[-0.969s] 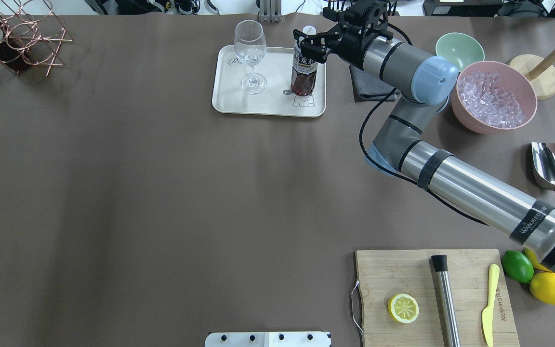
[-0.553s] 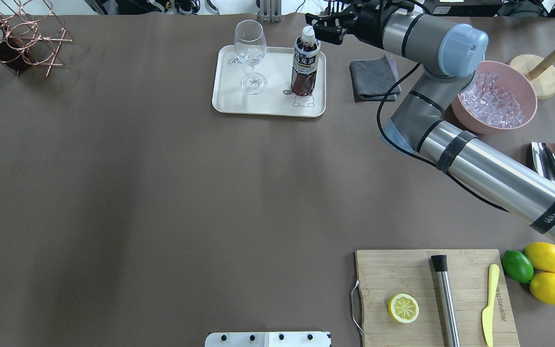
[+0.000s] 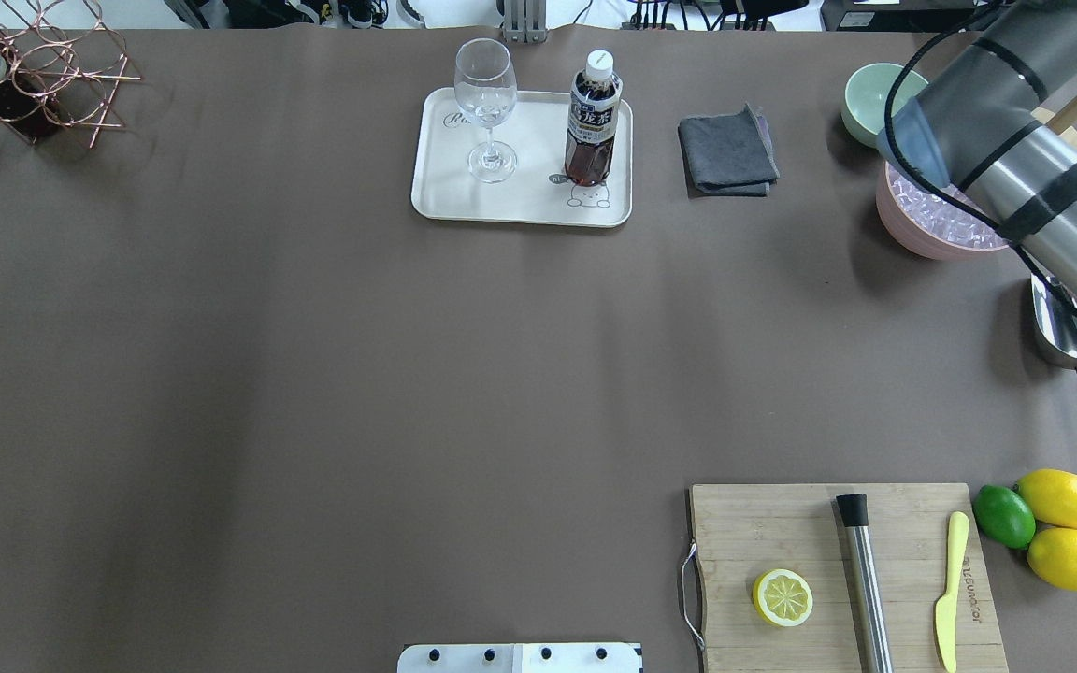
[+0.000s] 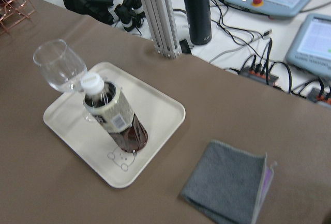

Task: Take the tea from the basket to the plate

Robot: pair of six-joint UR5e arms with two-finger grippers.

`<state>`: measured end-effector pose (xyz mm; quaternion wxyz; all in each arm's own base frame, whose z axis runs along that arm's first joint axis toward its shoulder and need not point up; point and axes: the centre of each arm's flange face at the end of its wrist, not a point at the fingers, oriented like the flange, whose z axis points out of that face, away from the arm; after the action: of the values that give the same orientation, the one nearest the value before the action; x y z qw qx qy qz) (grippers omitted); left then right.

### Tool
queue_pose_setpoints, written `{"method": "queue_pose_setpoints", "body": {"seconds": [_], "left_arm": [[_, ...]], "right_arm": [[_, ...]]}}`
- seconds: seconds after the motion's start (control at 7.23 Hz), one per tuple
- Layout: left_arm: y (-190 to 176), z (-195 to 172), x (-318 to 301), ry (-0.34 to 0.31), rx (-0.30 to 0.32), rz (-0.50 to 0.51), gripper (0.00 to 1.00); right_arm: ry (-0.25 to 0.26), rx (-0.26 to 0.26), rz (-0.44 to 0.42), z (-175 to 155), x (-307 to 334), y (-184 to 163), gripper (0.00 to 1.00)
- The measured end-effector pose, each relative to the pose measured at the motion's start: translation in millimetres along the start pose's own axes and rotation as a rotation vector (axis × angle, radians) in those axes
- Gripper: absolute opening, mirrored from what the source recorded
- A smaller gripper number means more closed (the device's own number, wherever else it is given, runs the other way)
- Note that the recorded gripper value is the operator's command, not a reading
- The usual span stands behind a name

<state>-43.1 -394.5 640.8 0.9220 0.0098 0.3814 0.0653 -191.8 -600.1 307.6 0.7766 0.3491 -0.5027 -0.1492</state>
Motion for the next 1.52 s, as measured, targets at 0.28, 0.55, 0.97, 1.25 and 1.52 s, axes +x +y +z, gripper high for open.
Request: {"method": "queue_pose_setpoints", "body": {"seconds": [0.28, 0.55, 0.97, 1.25, 1.52], "left_arm": [[6.8, -5.8, -23.3, -0.001, 0.021, -0.049, 0.98], [12.1, -11.6, -33.7, -0.002, 0.037, -0.077, 0.98], [19.6, -17.7, -43.3, 0.003, 0.053, -0.109, 0.98], [19.2, -18.4, -43.4, 0.01, 0.043, -0.133, 0.98], [11.8, -21.8, -39.6, 0.041, 0.03, -0.233, 0.98]], "right_arm": [[0.025, -0.12, 0.119, -60.7, 12.2, 94.4, 1.0], [0.105, -0.231, 0.298, -128.6, 49.8, 216.1, 1.0], [0.262, -0.346, 0.559, -188.8, 114.4, 356.8, 1.0], [0.337, -0.458, 0.733, -179.0, 160.2, 398.1, 1.0], [0.428, -0.559, 0.85, -141.2, 202.9, 365.9, 1.0]]}}
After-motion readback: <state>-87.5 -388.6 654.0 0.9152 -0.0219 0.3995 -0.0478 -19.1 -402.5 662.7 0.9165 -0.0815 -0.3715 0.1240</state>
